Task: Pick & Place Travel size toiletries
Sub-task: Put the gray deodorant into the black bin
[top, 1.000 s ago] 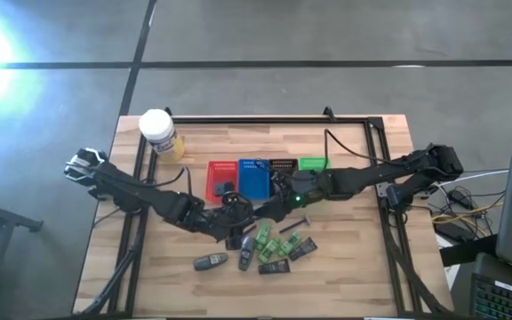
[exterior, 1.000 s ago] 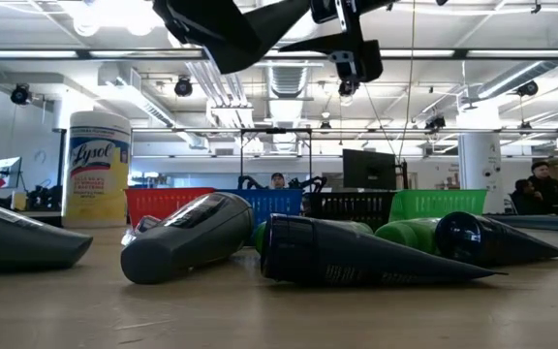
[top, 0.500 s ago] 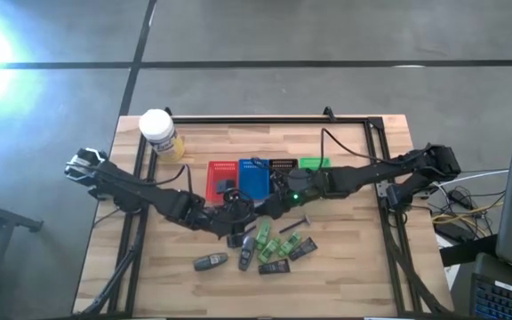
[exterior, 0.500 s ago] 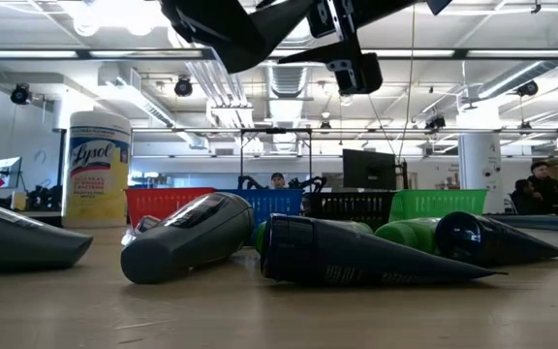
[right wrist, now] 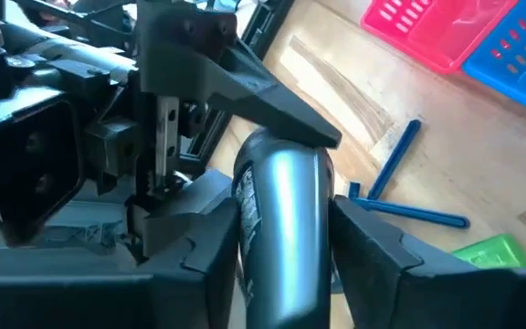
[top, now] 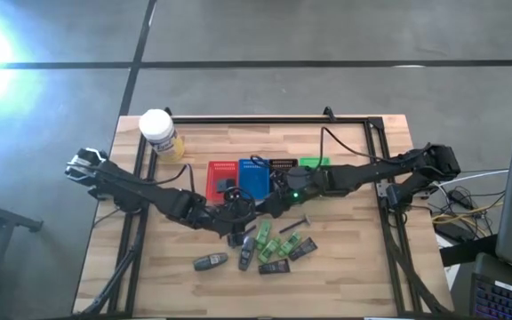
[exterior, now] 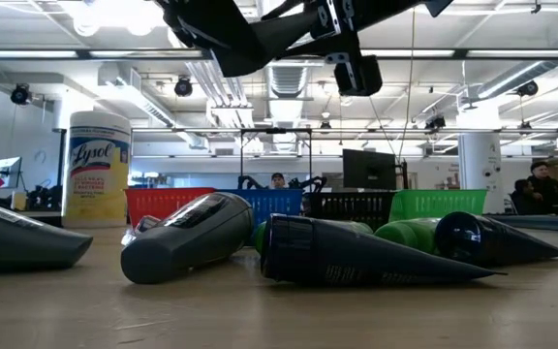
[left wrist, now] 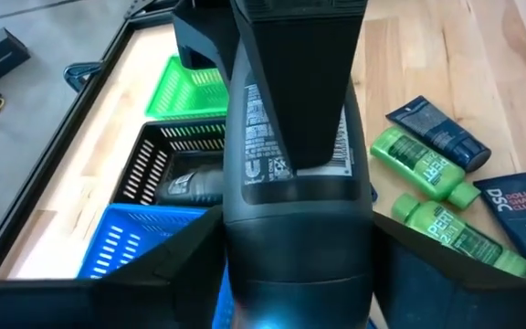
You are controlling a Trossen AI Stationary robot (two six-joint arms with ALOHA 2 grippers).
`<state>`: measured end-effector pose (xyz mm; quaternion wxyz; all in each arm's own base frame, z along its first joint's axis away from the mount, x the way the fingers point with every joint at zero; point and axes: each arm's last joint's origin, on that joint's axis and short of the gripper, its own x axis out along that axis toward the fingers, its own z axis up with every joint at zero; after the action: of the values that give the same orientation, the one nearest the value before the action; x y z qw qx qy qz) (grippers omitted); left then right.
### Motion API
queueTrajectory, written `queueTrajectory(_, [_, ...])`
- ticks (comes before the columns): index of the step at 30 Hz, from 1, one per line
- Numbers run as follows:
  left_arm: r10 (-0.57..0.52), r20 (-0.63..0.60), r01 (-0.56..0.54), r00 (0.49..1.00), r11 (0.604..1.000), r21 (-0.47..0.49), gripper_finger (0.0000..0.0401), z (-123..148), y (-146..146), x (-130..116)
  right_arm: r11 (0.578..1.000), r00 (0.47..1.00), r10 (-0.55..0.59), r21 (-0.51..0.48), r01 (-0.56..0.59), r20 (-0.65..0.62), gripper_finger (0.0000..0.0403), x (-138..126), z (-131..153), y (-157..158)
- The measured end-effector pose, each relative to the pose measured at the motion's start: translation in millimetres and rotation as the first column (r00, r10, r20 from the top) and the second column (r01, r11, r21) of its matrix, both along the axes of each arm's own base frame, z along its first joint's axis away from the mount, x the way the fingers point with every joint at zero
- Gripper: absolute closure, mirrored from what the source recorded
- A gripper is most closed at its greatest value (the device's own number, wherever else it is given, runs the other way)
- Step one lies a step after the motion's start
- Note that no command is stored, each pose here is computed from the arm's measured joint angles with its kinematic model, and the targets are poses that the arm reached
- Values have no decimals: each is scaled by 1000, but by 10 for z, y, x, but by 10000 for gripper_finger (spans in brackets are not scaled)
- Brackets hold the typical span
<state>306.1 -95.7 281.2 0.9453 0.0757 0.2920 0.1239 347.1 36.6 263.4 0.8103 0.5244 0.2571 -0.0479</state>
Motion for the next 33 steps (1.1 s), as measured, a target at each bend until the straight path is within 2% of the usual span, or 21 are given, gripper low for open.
queueTrajectory(7, [54, -45, -53, 998, 998, 13, 90, -42, 26, -44, 998, 994, -10, -56, 3, -111, 264, -59, -109, -43])
queueTrajectory(11, [102, -138, -104, 985, 995, -5, 68, -122, 33, -140, 987, 977, -90, -151, 62, -193, 266, -140, -151, -86])
queueTrajectory(14, [141, -226, -153, 964, 988, -38, 63, -167, 11, -276, 952, 941, -214, -272, 141, -260, 267, -239, -175, -139])
queueTrajectory(17, [162, -341, -218, 926, 967, -133, 67, -206, -4, -422, 876, 864, -383, -426, 227, -327, 263, -369, -221, -207])
queueTrajectory(19, [138, -418, -247, 898, 945, -217, 73, -235, -10, -488, 821, 807, -472, -511, 255, -355, 262, -439, -258, -257])
queueTrajectory(21, [99, -462, -256, 881, 922, -290, 80, -279, -22, -522, 793, 779, -515, -545, 273, -359, 261, -438, -302, -319])
queueTrajectory(24, [25, -514, -242, 857, 901, -360, 89, -365, -46, -554, 774, 756, -533, -579, 255, -379, 261, -371, -419, -454])
queueTrajectory(28, [-74, -562, -208, 824, 883, -421, 91, -435, -91, -600, 756, 700, -567, -613, 231, -435, 257, -278, -656, -665])
queueTrajectory(33, [-175, -573, -125, 800, 887, -445, 90, -440, -147, -636, 753, 669, -572, -627, 199, -475, 223, -235, -813, -736])
